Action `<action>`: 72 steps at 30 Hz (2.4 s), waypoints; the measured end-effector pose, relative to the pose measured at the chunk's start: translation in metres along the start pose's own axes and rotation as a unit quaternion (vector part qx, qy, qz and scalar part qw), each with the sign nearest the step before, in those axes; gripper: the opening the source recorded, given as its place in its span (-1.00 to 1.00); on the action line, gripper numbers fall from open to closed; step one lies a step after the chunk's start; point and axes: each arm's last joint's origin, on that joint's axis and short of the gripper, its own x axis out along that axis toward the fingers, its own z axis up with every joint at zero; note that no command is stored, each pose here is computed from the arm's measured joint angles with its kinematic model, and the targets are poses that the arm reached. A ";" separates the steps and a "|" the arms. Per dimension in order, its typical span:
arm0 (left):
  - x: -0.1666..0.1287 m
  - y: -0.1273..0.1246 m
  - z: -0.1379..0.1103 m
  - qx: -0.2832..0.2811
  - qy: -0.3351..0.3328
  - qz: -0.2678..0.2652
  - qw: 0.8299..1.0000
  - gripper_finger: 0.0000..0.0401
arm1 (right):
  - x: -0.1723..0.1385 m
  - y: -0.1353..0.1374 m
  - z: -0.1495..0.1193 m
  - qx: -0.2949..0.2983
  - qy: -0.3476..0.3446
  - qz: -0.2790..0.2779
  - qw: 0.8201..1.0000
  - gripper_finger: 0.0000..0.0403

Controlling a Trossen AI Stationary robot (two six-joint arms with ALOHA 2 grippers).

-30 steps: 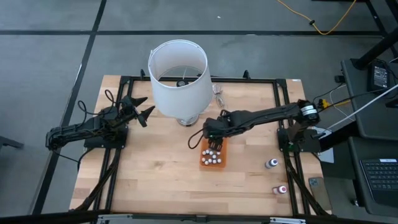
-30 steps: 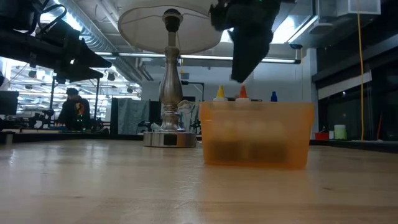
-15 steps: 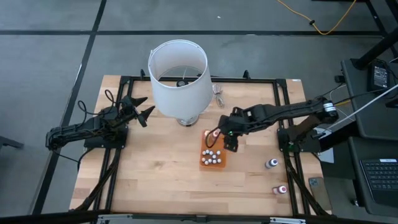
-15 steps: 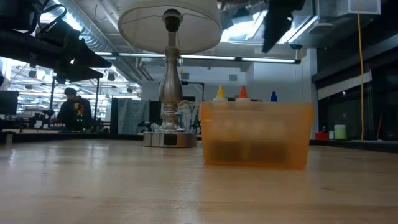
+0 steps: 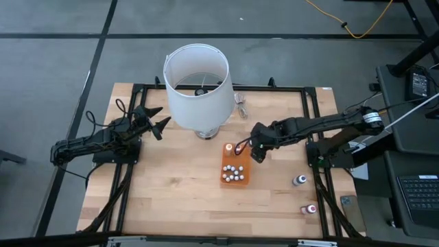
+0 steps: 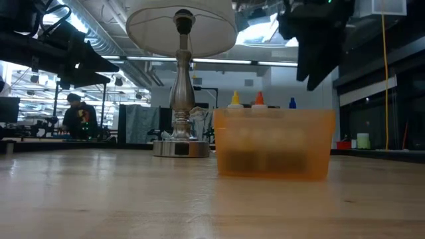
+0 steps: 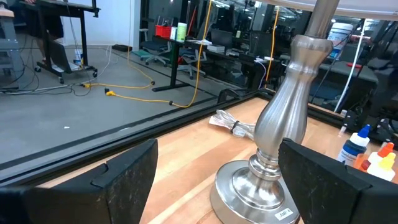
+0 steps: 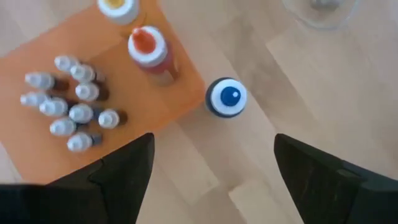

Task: Pick & Place food coloring
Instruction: Put the big blue food coloring bottle into the bin

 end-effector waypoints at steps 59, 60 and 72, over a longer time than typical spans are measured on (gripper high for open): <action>0.000 0.000 0.000 0.000 0.000 0.000 1.000 0.61 | 0.062 -0.006 0.010 -0.010 0.002 -0.041 0.999 -0.38; 0.000 0.000 0.000 0.000 0.000 0.000 1.000 0.61 | 0.062 -0.006 0.010 -0.011 0.002 -0.041 0.999 -0.41; 0.000 0.000 0.000 0.000 0.000 0.000 1.000 0.61 | 0.043 -0.004 0.014 -0.034 0.022 -0.065 0.997 -0.39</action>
